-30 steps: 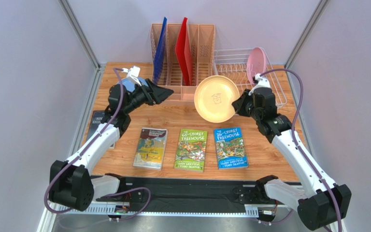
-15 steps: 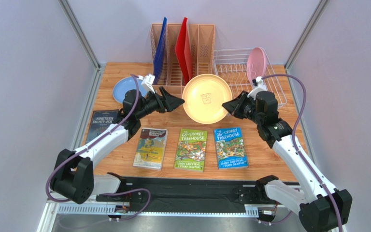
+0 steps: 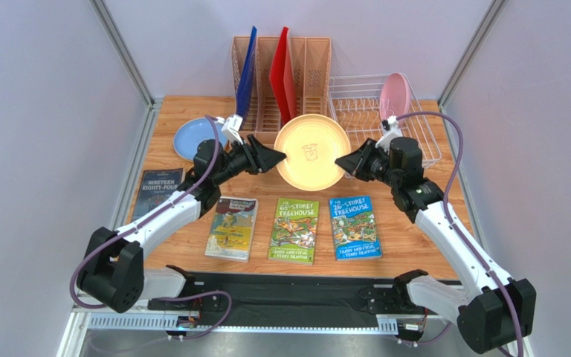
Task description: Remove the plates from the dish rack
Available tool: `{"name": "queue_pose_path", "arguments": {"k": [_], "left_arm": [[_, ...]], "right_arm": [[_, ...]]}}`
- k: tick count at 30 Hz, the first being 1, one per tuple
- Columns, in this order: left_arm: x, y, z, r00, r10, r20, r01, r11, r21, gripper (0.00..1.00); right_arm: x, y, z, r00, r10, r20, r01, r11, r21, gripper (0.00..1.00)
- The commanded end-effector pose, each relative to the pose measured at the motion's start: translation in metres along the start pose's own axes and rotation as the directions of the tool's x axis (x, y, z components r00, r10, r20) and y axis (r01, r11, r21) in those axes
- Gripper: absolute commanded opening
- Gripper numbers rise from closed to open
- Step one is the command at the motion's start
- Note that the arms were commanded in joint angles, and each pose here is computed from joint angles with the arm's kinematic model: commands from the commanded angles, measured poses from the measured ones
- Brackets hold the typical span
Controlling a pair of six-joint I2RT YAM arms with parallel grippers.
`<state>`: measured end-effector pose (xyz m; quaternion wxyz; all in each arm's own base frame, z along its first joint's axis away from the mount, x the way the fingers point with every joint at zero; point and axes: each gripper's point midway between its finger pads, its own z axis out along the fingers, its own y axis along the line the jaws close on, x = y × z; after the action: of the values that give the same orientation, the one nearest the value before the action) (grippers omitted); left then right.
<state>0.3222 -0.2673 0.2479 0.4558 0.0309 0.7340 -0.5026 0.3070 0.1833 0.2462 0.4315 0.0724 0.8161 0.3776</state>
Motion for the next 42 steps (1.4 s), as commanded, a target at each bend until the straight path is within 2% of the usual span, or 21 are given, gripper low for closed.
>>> {"name": "queue_pose_path", "arguments": {"k": [1, 2, 3, 6, 8, 9, 11, 13, 14, 16, 17, 21, 22, 25, 30, 36, 41, 42], "left_arm": [[-0.019, -0.014, 0.009, 0.997, 0.037, 0.061, -0.039, 0.999, 0.03, 0.59], [-0.017, -0.013, 0.01, 0.998, 0.037, 0.057, -0.039, 0.999, 0.028, 0.55], [-0.017, -0.011, 0.011, 0.997, 0.042, 0.058, -0.044, 0.999, 0.023, 0.45], [-0.015, -0.006, 0.014, 0.997, 0.049, 0.055, -0.049, 0.999, -0.009, 0.26], [-0.015, -0.002, 0.014, 0.997, 0.06, 0.054, -0.058, 0.997, -0.043, 0.16], [-0.015, 0.001, 0.013, 0.996, 0.078, 0.053, -0.075, 0.995, -0.06, 0.09], [-0.019, 0.009, 0.007, 0.993, 0.096, 0.065, -0.087, 0.988, -0.126, 0.07], [-0.027, 0.011, -0.002, 0.986, 0.143, 0.091, -0.126, 0.978, -0.168, 0.05], [-0.031, 0.02, -0.008, 0.982, 0.159, 0.099, -0.132, 0.964, -0.232, 0.05], [-0.05, 0.022, -0.023, 0.963, 0.228, 0.145, -0.174, 0.934, -0.311, 0.05], [-0.05, 0.027, -0.031, 0.957, 0.261, 0.124, -0.204, 0.914, -0.351, 0.06], [-0.078, 0.039, -0.07, 0.921, 0.349, 0.174, -0.213, 0.824, -0.525, 0.08], [-0.087, 0.045, -0.092, 0.91, 0.365, 0.199, -0.182, 0.779, -0.6, 0.08], [-0.104, 0.06, -0.137, 0.889, 0.369, 0.27, -0.079, 0.705, -0.705, 0.07], [-0.121, 0.092, -0.199, 0.85, 0.399, 0.343, 0.05, 0.587, -0.808, 0.07], [-0.133, 0.13, -0.219, 0.854, 0.372, 0.365, 0.127, 0.532, -0.837, 0.07], [-0.138, 0.159, -0.197, 0.875, 0.315, 0.366, 0.141, 0.558, -0.818, 0.07], [-0.14, 0.176, -0.199, 0.881, 0.308, 0.359, 0.154, 0.531, -0.834, 0.07]], "right_arm": [[-0.007, 0.035, 0.0, 1.0, 0.016, -0.018, -0.019, 0.988, -0.153, 0.06], [-0.006, 0.038, 0.002, 0.999, 0.018, -0.027, -0.022, 0.985, -0.17, 0.06], [-0.004, 0.04, 0.002, 0.999, 0.022, -0.037, -0.028, 0.983, -0.181, 0.06], [0.002, 0.044, 0.004, 0.997, 0.027, -0.078, -0.044, 0.976, -0.213, 0.07], [0.002, 0.039, 0.006, 0.997, 0.022, -0.075, -0.036, 0.982, -0.186, 0.13], [0.001, 0.038, 0.005, 0.997, 0.019, -0.071, -0.031, 0.984, -0.175, 0.19], [-0.002, 0.033, 0.005, 0.998, 0.002, -0.06, -0.011, 0.989, -0.149, 0.47], [-0.007, 0.028, 0.003, 0.999, -0.007, -0.035, 0.003, 0.995, -0.102, 0.68], [-0.009, 0.024, 0.003, 0.999, -0.027, -0.024, 0.025, 0.996, -0.082, 0.71], [-0.013, 0.011, 0.001, 0.999, -0.044, 0.001, 0.044, 0.999, -0.008, 0.73], [-0.016, 0.008, 0.0, 0.998, -0.067, 0.013, 0.067, 0.998, 0.013, 0.74], [-0.02, -0.013, -0.004, 0.993, -0.109, 0.032, 0.105, 0.988, 0.111, 0.75], [-0.021, -0.017, -0.004, 0.993, -0.116, 0.033, 0.111, 0.985, 0.13, 0.76], [-0.024, -0.029, -0.005, 0.992, -0.125, 0.037, 0.117, 0.979, 0.166, 0.77], [-0.034, -0.038, -0.007, 0.99, -0.132, 0.056, 0.119, 0.973, 0.195, 0.77], [-0.056, -0.054, -0.011, 0.983, -0.156, 0.099, 0.124, 0.956, 0.267, 0.77], [-0.088, -0.066, -0.016, 0.963, -0.217, 0.157, 0.15, 0.923, 0.355, 0.77], [-0.095, -0.071, -0.017, 0.961, -0.222, 0.168, 0.145, 0.914, 0.379, 0.77]]}}
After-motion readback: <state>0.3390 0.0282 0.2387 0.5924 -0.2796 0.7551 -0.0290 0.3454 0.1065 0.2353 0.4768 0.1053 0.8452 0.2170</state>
